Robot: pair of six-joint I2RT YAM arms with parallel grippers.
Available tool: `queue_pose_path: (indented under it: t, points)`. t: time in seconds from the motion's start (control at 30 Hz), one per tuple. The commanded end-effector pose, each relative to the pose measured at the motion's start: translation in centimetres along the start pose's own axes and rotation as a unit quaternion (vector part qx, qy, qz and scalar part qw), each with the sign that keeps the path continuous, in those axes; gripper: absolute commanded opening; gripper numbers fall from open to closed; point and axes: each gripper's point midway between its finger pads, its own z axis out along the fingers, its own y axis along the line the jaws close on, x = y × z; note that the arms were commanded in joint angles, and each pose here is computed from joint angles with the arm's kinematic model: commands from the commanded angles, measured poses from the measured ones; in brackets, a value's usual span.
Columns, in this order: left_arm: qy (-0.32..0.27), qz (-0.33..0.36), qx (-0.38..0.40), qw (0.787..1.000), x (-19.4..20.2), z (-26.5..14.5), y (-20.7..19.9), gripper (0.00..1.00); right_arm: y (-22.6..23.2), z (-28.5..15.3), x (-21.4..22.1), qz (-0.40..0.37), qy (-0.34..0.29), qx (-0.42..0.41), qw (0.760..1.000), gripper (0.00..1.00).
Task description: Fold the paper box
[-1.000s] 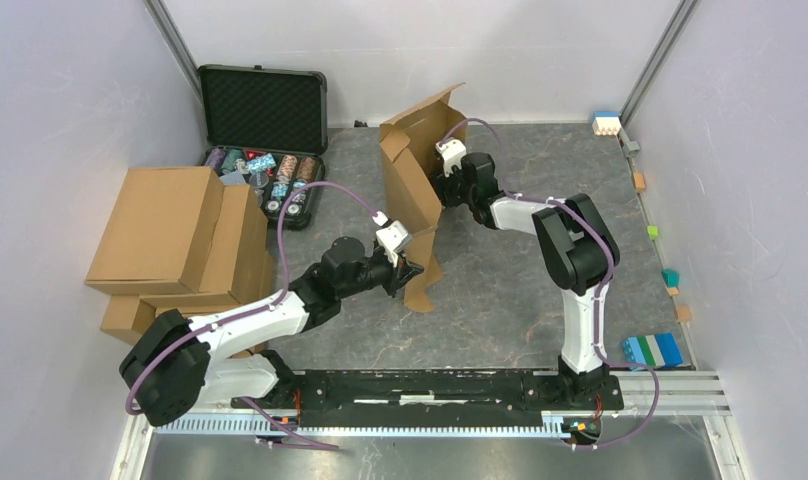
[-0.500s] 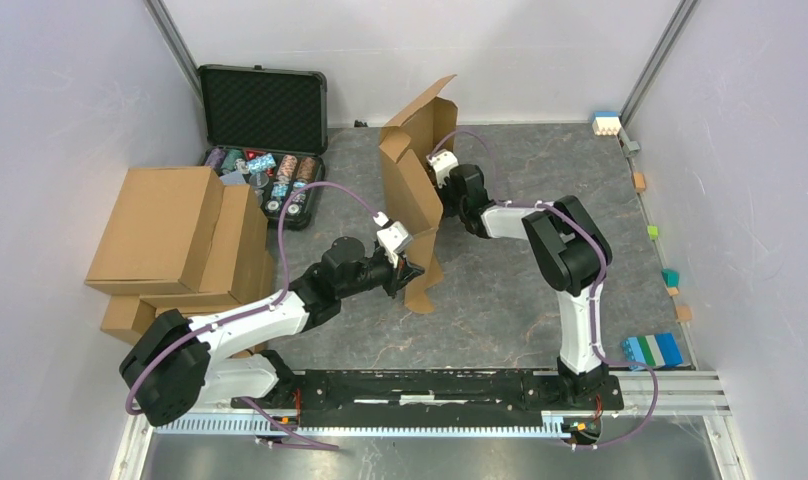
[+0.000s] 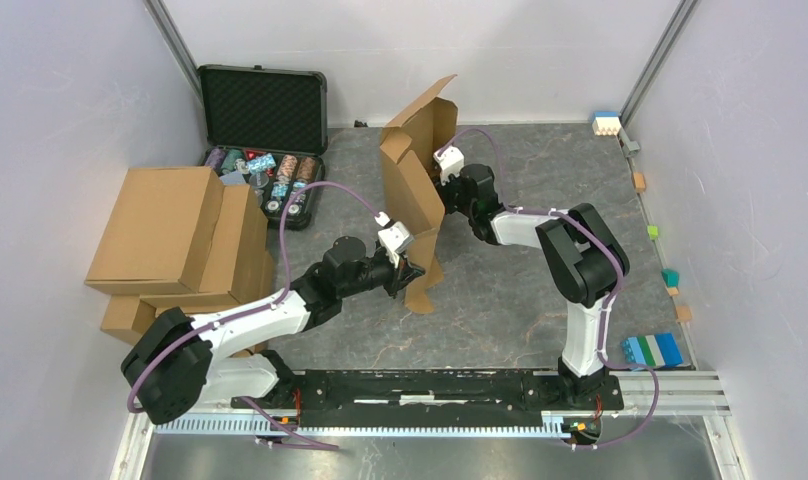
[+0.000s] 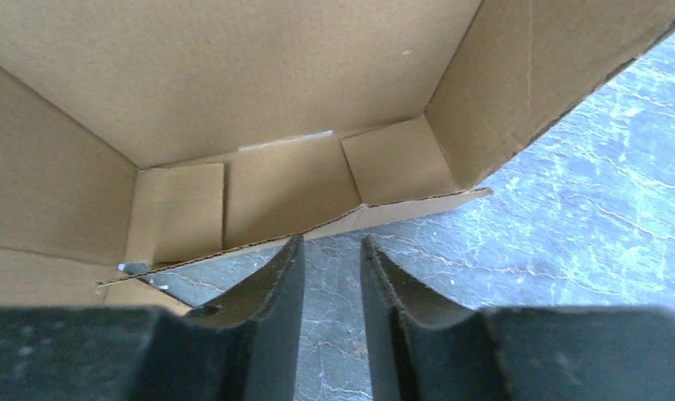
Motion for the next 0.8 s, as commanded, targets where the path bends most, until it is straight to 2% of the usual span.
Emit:
queue_pose_path:
  t: [0.0, 0.47, 0.67, 0.77]
  points:
    - [0.035, -0.037, 0.016, 0.999, 1.6, 0.0, -0.7, 0.02, 1.0, 0.2, -3.8, 0.003, -0.051, -0.029, 0.998, 0.33]
    - [0.039, -0.036, 0.014, 0.998, 1.8, 0.1, -0.6, 0.02, 2.1, 4.0, -3.4, 0.017, -0.033, -0.069, 0.997, 0.21]
    - [0.040, -0.037, 0.014, 0.998, 1.8, 0.1, -0.6, 0.02, 2.0, 2.7, -4.7, 0.016, -0.055, -0.063, 0.996, 0.21]
    - [0.039, -0.037, 0.015, 0.998, 1.8, 0.1, -0.7, 0.02, 1.3, 1.3, -5.3, 0.027, -0.068, -0.045, 0.996, 0.25]
